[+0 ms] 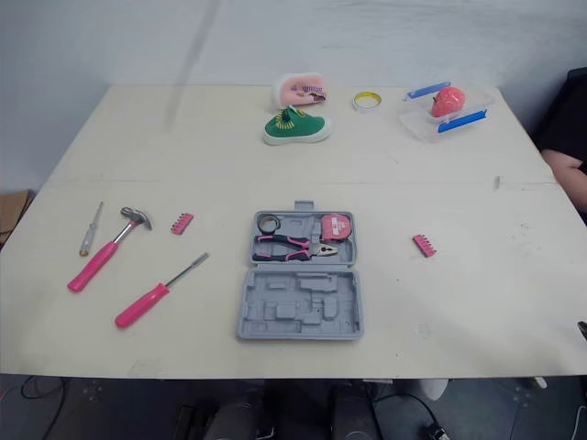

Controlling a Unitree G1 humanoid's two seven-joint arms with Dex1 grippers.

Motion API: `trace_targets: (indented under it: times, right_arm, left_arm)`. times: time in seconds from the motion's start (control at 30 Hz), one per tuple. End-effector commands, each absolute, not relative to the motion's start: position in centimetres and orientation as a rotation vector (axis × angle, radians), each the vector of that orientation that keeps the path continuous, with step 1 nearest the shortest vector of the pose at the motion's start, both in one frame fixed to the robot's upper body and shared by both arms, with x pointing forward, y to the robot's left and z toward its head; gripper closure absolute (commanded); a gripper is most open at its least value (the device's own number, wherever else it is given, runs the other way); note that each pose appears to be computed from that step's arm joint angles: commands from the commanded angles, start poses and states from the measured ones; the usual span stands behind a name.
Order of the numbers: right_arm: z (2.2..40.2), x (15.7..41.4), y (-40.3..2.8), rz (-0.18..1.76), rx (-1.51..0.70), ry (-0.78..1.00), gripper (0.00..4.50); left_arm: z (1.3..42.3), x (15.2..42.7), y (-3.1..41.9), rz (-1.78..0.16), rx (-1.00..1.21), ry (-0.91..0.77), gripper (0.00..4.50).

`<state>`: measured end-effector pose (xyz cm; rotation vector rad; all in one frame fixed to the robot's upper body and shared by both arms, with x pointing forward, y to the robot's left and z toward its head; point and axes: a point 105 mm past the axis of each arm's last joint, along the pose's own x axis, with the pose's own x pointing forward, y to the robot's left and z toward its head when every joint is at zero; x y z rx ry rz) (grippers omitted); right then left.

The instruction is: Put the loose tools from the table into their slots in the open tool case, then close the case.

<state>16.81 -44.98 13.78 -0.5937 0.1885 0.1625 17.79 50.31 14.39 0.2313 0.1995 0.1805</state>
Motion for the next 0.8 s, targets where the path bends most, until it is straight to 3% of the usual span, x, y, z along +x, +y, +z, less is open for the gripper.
trace_targets:
  times: [0.03, 0.23, 0.4, 0.53, 0.67, 0.8]
  right_arm:
    - [14.3, 17.6, -43.5, 0.219, -0.597, 0.13, 0.0]
    - [14.7, 20.0, -40.0, 0.347, -0.533, 0.037, 0.0]
    - [16.4, 22.2, -34.7, 0.483, -0.468, -0.143, 0.0]
    - [17.9, 23.6, -30.5, 0.569, -0.43, -0.254, 0.0]
    - [20.4, 24.4, -23.6, 0.774, -0.393, -0.398, 0.0]
    - [21.7, 24.6, -21.2, 0.834, -0.373, -0.45, 0.0]
  left_arm:
    - [15.5, 18.0, 49.9, 0.153, 0.255, 0.161, 0.07]
    - [15.6, 19.5, 48.4, 0.092, 0.237, 0.142, 0.07]
    - [16.0, 22.4, 46.9, 0.094, 0.106, 0.14, 0.07]
    - [16.5, 25.2, 44.9, 0.043, 0.021, 0.163, 0.07]
    - [16.5, 29.4, 43.0, 0.01, 0.022, 0.266, 0.07]
    - [16.4, 31.7, 42.4, 0.018, 0.039, 0.312, 0.07]
